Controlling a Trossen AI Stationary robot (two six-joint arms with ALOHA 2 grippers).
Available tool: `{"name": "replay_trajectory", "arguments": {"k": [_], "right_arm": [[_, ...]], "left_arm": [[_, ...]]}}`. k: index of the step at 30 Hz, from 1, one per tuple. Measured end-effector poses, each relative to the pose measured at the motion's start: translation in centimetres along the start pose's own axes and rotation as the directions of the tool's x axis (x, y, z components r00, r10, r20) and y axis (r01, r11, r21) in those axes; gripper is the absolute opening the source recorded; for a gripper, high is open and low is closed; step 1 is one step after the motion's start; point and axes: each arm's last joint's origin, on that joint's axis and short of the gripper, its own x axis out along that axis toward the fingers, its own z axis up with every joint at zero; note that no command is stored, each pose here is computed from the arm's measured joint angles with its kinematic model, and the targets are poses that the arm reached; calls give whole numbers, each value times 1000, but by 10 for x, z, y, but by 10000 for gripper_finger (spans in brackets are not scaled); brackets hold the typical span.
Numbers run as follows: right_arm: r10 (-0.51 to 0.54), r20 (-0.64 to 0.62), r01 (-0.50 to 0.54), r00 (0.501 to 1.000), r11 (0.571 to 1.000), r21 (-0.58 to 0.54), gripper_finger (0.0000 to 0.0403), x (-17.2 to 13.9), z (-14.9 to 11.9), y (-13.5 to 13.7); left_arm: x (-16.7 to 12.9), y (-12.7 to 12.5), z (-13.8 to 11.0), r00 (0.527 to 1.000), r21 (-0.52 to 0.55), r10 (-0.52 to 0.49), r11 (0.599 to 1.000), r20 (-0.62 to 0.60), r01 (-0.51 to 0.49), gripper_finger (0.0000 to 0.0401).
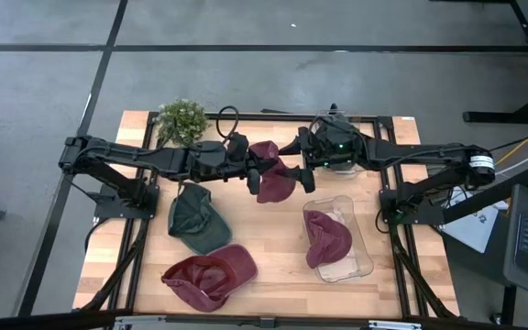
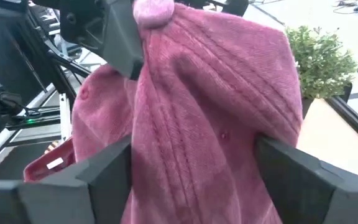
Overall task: Pick & Place hat
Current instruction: Put the top red cap into the bottom transparent bin
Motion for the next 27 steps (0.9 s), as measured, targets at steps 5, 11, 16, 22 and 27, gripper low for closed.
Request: {"name": "replay_trajectory", "arguments": {"k": [5, 11, 16, 22, 27], "right_arm": [[2, 0, -2, 1000, 999, 49, 227, -1, 0, 0], [54, -4, -53, 999, 996, 77, 73, -2, 1, 2], [83, -9, -82, 996, 994, 74, 15, -2, 1, 3], [70, -21, -67, 997, 991, 115, 10, -2, -1, 2], [41, -14, -37, 999, 981, 188, 9, -3, 0, 2]], "left_arm": [[0, 0, 0, 1000, 13, 1, 1000, 1, -1, 8], [0, 0, 0, 1000, 14, 1, 1000, 0, -1, 18], [0, 1, -1, 1000, -5, 11, 1000, -14, -11, 34], [-2, 3, -4, 998, -75, 25, 997, -57, -29, 59], [-4, 3, 0, 993, -104, -69, 993, -96, 59, 99]]}}
